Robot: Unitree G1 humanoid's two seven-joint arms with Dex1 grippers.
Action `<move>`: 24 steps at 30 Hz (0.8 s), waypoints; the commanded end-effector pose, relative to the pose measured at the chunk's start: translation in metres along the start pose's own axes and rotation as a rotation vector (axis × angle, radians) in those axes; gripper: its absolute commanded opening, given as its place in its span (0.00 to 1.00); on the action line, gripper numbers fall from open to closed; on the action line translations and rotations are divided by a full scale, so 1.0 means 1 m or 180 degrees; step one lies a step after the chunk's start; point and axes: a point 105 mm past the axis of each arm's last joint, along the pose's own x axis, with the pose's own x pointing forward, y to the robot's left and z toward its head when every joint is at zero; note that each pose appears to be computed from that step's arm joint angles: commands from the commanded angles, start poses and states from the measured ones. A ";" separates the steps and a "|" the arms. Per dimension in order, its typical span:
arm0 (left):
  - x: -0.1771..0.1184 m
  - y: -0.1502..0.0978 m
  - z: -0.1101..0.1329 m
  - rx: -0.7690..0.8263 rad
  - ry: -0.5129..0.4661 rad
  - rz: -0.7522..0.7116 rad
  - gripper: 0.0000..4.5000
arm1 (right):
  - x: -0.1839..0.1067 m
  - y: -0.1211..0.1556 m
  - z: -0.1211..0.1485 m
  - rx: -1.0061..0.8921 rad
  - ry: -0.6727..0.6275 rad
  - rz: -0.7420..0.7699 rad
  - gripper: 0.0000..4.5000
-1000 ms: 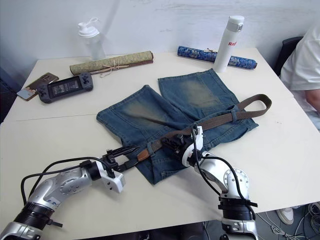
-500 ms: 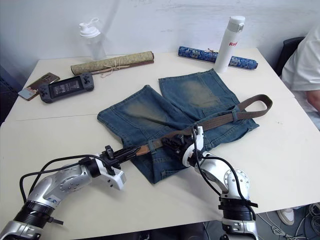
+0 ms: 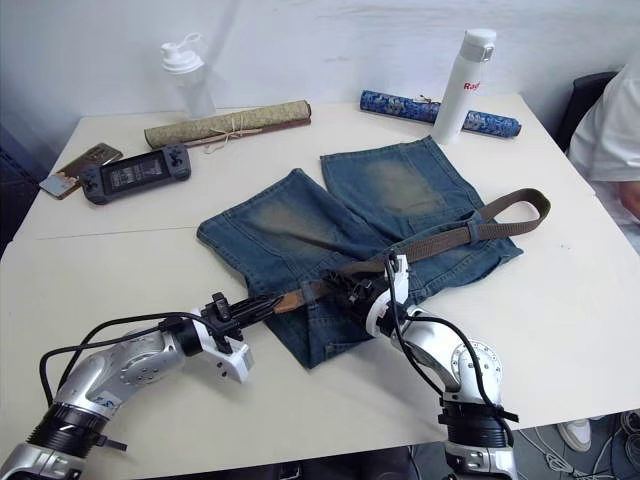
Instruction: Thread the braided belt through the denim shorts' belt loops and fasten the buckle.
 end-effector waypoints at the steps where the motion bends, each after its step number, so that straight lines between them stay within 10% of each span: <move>1: -0.004 0.001 0.001 0.0024 0.0018 0.0011 0.00 | -0.026 -0.001 0.010 -0.0281 -0.0048 -0.0111 0.99; 15: -0.009 0.005 -0.004 -0.0042 0.0123 0.0078 0.00 | -0.077 0.009 0.025 -0.3560 0.0295 -0.0311 0.99; 18: -0.009 0.005 -0.004 -0.0052 0.0124 0.0078 0.00 | -0.075 0.007 0.026 -0.3787 0.0195 -0.0274 0.84; 24: -0.008 0.006 -0.004 -0.0051 0.0118 0.0087 0.00 | -0.070 -0.001 0.030 -0.3999 0.0123 -0.0368 0.17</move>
